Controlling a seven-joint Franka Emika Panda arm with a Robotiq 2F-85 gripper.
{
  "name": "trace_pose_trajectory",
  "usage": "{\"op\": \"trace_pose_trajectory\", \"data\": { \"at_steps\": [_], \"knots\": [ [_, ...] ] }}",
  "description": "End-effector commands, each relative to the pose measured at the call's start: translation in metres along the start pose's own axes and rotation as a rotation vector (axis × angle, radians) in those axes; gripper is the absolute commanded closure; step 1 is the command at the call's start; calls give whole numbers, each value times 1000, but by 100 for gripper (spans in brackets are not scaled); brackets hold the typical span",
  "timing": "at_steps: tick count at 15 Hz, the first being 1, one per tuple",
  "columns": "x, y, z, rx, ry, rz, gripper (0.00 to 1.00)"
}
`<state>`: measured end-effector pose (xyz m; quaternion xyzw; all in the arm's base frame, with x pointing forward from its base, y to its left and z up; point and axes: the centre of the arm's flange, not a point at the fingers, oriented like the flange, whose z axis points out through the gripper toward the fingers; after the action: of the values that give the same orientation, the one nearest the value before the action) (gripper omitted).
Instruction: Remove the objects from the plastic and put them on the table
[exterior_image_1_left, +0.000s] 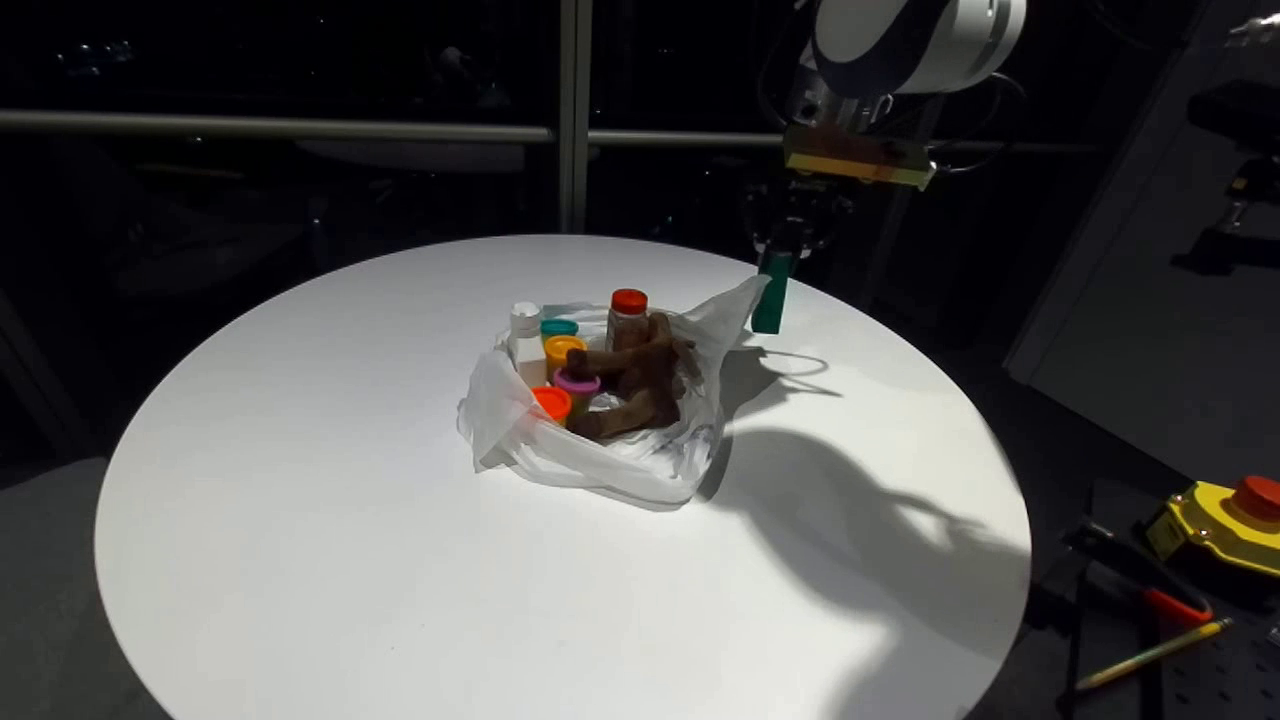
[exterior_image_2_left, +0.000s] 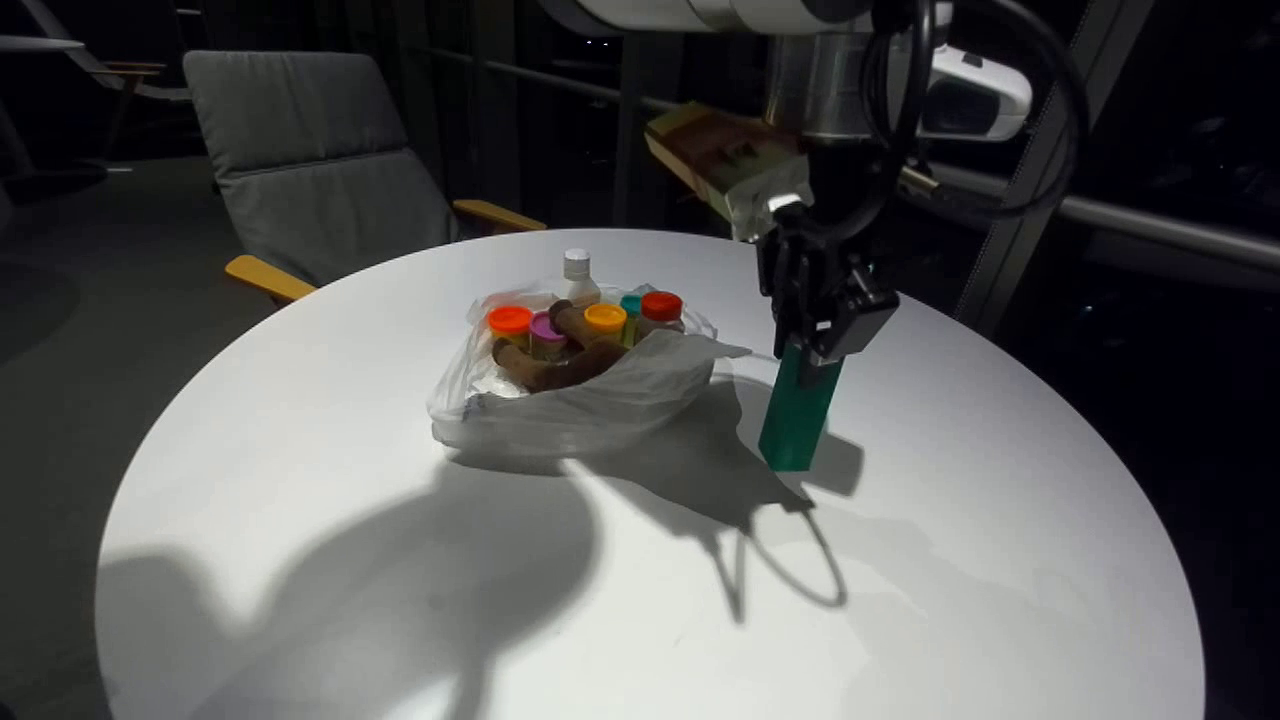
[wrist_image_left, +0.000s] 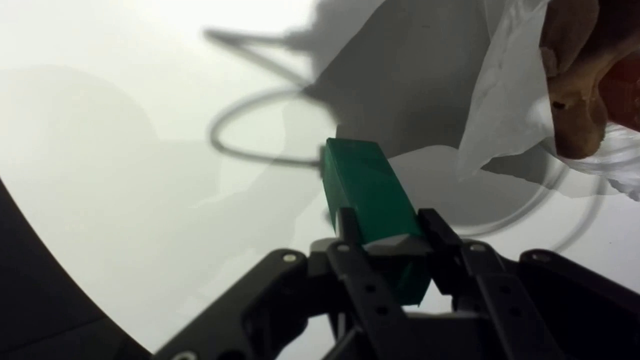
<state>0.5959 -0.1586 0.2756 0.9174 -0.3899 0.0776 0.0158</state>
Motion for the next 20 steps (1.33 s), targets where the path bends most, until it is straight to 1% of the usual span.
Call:
{"op": "trace_pose_trajectory", "data": {
  "at_steps": [1, 6, 9, 10, 11, 12, 13, 14, 15, 16, 18, 20],
  "knots": [
    [25, -21, 23, 9, 5, -11, 90],
    [33, -29, 49, -18, -8, -17, 90],
    [36, -31, 52, -12, -10, -14, 90],
    [34, -31, 51, -10, -10, -18, 40],
    [34, -32, 50, -8, -5, -22, 38],
    [33, -31, 48, -5, -2, -24, 34],
    [30, -31, 45, -3, -1, -29, 25],
    [28, -30, 43, -3, 3, -33, 18],
    [26, -30, 36, 0, 17, -34, 12],
    [24, -30, 30, 4, 28, -33, 3],
    [20, -31, 15, 2, 61, -31, 0],
    [16, -34, -7, -21, 89, -35, 0]
  ]
}}
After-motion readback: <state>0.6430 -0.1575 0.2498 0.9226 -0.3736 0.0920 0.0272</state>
